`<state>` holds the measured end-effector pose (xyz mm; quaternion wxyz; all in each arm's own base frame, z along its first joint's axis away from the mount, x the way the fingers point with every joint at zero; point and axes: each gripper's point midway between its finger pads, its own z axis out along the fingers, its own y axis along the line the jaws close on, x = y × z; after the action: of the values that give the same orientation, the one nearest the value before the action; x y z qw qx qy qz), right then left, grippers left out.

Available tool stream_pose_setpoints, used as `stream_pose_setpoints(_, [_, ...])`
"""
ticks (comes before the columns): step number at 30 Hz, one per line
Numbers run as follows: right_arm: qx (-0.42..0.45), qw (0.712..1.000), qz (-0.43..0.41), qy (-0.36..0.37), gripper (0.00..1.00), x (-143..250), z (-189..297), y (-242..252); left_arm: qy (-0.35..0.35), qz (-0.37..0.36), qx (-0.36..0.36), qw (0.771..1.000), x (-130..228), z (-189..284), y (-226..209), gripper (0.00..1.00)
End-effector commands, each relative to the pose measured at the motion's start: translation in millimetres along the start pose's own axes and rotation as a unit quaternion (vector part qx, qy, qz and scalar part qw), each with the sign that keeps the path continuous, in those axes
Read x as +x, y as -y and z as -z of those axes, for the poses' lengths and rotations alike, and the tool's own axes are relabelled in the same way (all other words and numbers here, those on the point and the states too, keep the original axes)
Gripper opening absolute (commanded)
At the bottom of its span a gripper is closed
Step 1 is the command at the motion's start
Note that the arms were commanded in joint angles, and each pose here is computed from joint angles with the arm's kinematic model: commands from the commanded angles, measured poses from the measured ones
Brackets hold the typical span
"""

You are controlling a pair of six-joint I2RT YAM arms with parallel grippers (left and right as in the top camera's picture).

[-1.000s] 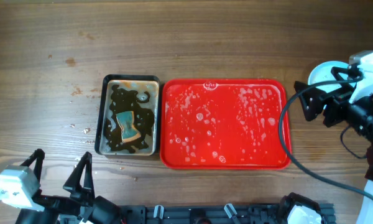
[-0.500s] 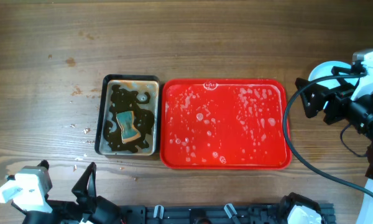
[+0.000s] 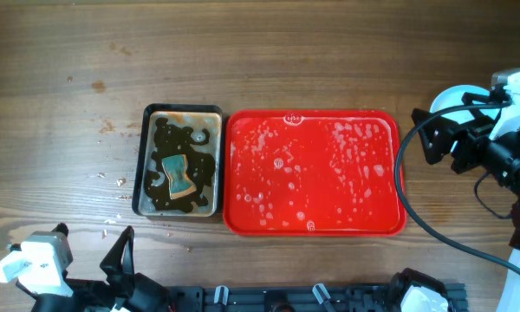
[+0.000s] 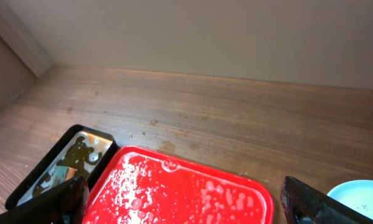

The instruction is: Clean dirty plates on tray and stack at the side

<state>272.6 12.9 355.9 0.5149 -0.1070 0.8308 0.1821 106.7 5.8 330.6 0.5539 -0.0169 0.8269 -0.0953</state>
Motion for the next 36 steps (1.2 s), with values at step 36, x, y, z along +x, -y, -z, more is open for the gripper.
stream_pose_setpoints(36, [0.007,0.971,0.17,0.169,1.0,-56.4,67.2,-94.0,0.003,-0.008,-0.004,1.0,-1.6,0.9,-1.8,1.0])
